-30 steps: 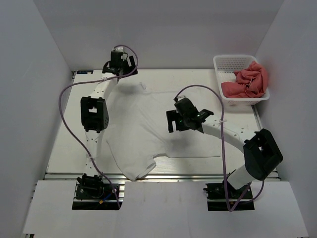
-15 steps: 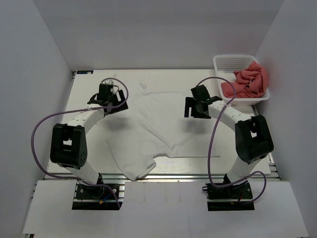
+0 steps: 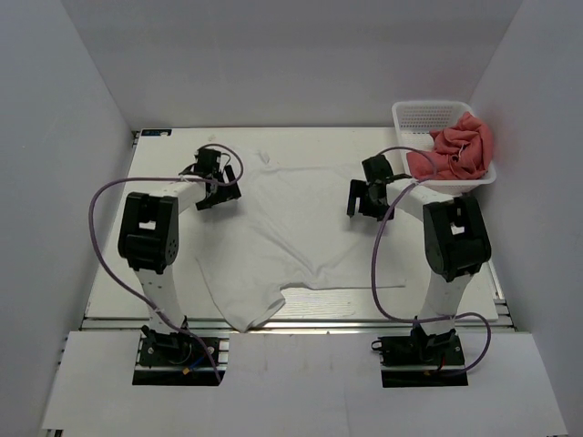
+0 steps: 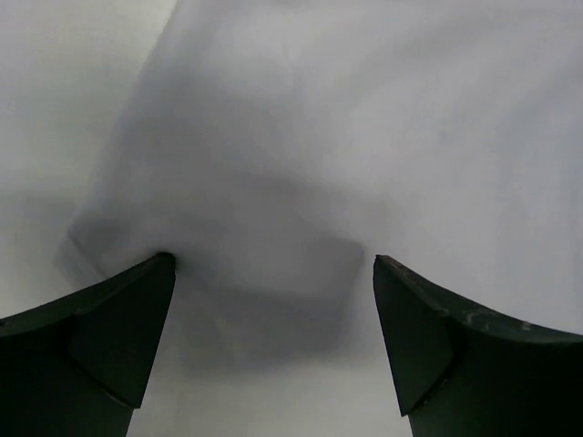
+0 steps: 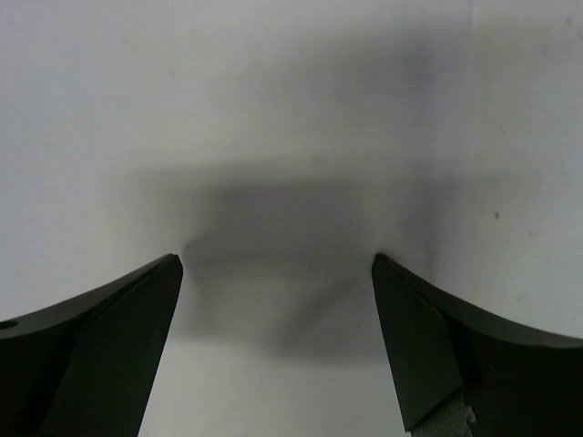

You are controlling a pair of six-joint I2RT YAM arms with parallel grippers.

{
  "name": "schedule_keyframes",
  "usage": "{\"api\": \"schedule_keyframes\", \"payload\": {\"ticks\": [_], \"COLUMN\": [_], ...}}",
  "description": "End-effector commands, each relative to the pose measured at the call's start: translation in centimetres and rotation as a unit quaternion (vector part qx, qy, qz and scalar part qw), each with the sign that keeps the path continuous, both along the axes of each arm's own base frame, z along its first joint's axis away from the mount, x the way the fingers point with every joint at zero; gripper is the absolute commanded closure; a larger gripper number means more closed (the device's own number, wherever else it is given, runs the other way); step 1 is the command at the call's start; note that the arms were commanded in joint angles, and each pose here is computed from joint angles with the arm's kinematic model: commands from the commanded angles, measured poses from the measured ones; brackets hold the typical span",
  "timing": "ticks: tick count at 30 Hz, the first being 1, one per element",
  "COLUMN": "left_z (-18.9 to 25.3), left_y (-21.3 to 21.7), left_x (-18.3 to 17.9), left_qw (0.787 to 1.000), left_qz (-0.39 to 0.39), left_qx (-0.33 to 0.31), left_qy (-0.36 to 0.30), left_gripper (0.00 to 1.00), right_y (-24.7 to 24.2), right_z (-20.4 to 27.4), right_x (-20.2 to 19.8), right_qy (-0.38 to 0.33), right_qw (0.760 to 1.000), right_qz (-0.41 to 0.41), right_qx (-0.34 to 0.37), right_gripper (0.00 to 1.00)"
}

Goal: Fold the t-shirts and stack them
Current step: Flatten out the tshirt

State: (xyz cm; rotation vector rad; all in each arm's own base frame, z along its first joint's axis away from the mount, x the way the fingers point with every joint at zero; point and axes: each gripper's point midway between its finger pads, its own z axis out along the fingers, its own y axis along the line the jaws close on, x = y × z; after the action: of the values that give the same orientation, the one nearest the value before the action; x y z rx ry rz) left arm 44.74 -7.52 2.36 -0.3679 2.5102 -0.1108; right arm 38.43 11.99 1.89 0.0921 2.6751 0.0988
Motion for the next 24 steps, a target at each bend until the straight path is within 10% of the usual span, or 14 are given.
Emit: {"api": "schedule_keyframes", "payload": {"ticks": [1, 17, 24], "left_z": [-2.3, 3.7, 9.8], "left_y": [1.4, 1.2, 0.6], "left_x": [1.5, 16.3, 9.9], "left_qw": [0.999, 0.997, 0.996], "left_qz": [0.023, -0.014, -0.028], "left_qx": [0.027, 0.021, 0.037], "left_qy": [0.036, -0.070, -0.076], "left_gripper": [0.00, 0.00, 0.00], "right_y": [0.6, 3.1, 3.9], "right_z": [-0.4, 3.3, 13.4], "right_x": [3.0, 12.6, 11.5], "right_qy": [-0.010, -0.079, -0.201], "right_qw": [1.000, 0.994, 0.974], "right_qz": [0.004, 0.058, 0.065], "right_qx": [0.019, 0.052, 0.082], "right_gripper": [0.10, 0.10, 0.10]}}
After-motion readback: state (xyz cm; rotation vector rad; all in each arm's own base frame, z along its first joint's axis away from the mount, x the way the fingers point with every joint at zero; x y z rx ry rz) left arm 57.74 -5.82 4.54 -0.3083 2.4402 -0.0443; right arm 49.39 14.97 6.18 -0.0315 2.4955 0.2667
